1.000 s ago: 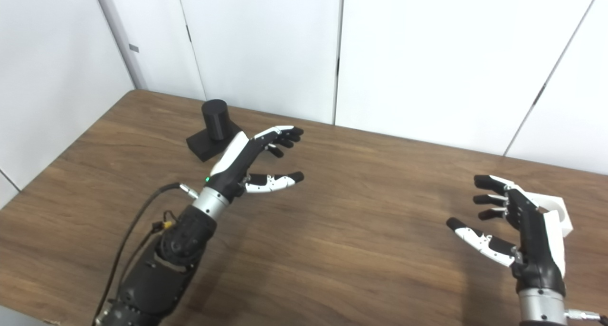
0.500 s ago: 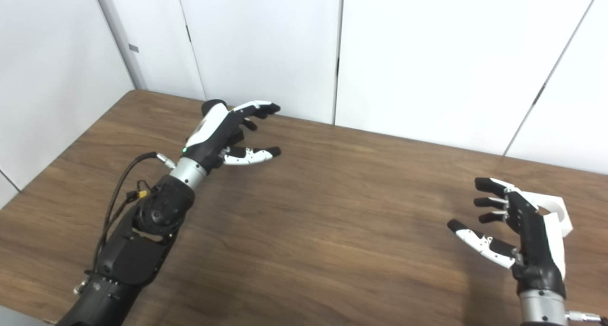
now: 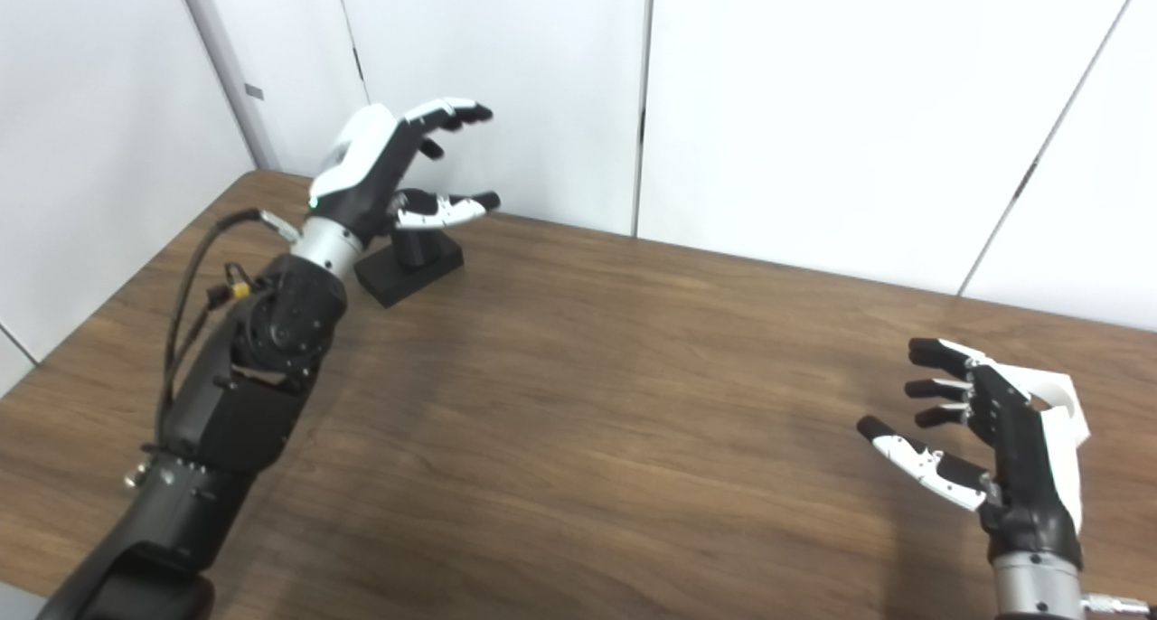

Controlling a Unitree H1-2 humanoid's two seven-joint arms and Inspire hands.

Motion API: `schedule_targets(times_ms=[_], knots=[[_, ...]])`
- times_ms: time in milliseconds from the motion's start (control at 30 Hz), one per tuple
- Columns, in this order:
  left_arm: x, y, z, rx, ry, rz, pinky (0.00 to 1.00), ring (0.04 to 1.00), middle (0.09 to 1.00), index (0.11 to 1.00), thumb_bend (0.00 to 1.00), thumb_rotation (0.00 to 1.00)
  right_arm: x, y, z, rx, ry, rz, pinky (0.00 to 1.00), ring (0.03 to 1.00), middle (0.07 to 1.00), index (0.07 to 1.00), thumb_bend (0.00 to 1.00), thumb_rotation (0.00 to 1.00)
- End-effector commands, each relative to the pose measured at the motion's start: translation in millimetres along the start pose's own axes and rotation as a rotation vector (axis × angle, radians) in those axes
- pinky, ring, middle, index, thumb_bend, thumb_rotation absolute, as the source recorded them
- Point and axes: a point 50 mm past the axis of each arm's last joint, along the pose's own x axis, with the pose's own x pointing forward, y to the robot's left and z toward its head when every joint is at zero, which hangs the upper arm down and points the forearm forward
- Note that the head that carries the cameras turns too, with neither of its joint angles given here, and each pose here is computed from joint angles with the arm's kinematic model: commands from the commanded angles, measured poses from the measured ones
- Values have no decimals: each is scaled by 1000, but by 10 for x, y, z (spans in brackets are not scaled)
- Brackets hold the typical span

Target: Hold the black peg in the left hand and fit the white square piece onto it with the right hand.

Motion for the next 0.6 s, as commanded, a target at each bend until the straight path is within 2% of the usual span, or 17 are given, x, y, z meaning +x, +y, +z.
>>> schedule_targets(times_ms=[0, 167, 233, 400, 567], knots=[[158, 256, 45, 55, -18, 85, 678, 835, 832, 775, 681, 178, 84, -52, 175, -2, -88, -22, 491, 631, 727, 699, 521, 0], [232, 357, -49, 136, 7, 106, 684, 826, 823, 767, 699, 149, 79, -54, 174, 11, -75, -23, 505, 635, 730, 707, 519, 0], [251, 384, -86, 176, 17, 109, 690, 829, 826, 769, 707, 168, 79, -53, 176, 10, -77, -26, 508, 636, 731, 707, 519, 0], [287, 454, -160, 241, 82, 95, 745, 903, 888, 806, 752, 289, 81, -53, 184, 0, -84, -27, 488, 626, 724, 704, 513, 0], [318, 509, -231, 287, 144, 78, 747, 931, 918, 821, 801, 372, 82, -58, 193, 0, -82, -29, 496, 635, 726, 704, 510, 0]])
